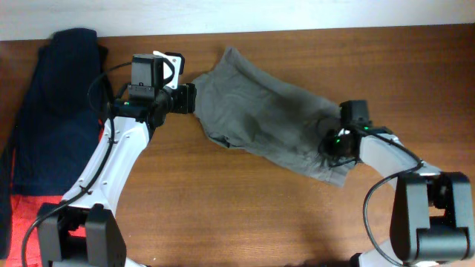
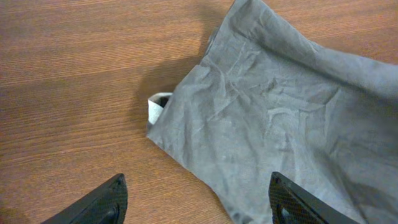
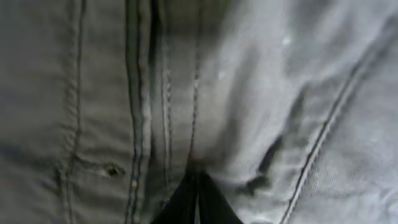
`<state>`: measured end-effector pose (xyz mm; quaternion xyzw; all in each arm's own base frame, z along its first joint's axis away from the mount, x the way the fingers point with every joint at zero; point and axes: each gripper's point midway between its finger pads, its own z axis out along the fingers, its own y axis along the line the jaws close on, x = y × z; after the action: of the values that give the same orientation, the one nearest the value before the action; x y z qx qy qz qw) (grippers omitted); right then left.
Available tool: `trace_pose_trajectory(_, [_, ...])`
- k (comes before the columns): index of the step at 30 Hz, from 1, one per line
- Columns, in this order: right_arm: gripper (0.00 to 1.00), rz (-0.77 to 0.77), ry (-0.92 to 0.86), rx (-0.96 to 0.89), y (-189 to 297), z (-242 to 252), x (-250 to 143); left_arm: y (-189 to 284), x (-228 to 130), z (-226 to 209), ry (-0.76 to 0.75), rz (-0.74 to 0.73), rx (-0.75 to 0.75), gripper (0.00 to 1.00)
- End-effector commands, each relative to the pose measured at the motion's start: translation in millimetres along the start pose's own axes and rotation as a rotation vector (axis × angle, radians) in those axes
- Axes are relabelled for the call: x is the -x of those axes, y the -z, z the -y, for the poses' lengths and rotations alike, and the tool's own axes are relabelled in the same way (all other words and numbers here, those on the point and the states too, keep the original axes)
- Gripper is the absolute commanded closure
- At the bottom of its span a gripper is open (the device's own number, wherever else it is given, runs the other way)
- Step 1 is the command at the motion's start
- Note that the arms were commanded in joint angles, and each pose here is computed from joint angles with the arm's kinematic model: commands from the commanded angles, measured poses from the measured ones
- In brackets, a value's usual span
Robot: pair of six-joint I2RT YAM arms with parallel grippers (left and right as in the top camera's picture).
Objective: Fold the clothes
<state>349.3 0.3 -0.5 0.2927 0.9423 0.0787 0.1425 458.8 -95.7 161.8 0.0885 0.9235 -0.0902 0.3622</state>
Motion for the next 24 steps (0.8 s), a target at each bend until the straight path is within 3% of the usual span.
trace_pose_trajectory(1, [0.87, 0.044, 0.011, -0.105, -21, 43, 15, 2, 2, 0, -0.011, 0.003, 0.001, 0.24])
trace_pose_trajectory(8, [0.8, 0.321, 0.233, -0.002, -10, 13, 84, 2, 0, 4, -0.017, -0.003, -0.008, 0.22])
trace_pose_trajectory(10, [0.7, 0.372, 0.24, 0.02, -3, 5, 98, 1, 0, 8, -0.022, -0.004, -0.015, 0.22])
trace_pose_trajectory(11, [0.59, 0.39, 0.247, 0.059, 4, -7, 107, 0, 0, 12, -0.027, -0.005, -0.025, 0.22])
trace_pose_trajectory(15, [0.3, 0.34, 0.267, 0.157, 27, -34, 114, -5, 1, 23, -0.093, 0.006, -0.046, 0.21])
trace_pose_trajectory(17, [0.11, 0.272, 0.274, 0.184, 51, -49, 114, -20, 7, 40, -0.165, 0.039, -0.077, 0.21])
trace_pose_trajectory(20, [0.01, 0.203, 0.27, 0.167, 79, -56, 113, -43, 8, 54, -0.189, 0.067, -0.098, 0.22])
trace_pose_trajectory(24, [0.01, 0.13, 0.262, 0.161, 117, -64, 111, -81, 1, 64, -0.208, 0.084, -0.116, 0.25])
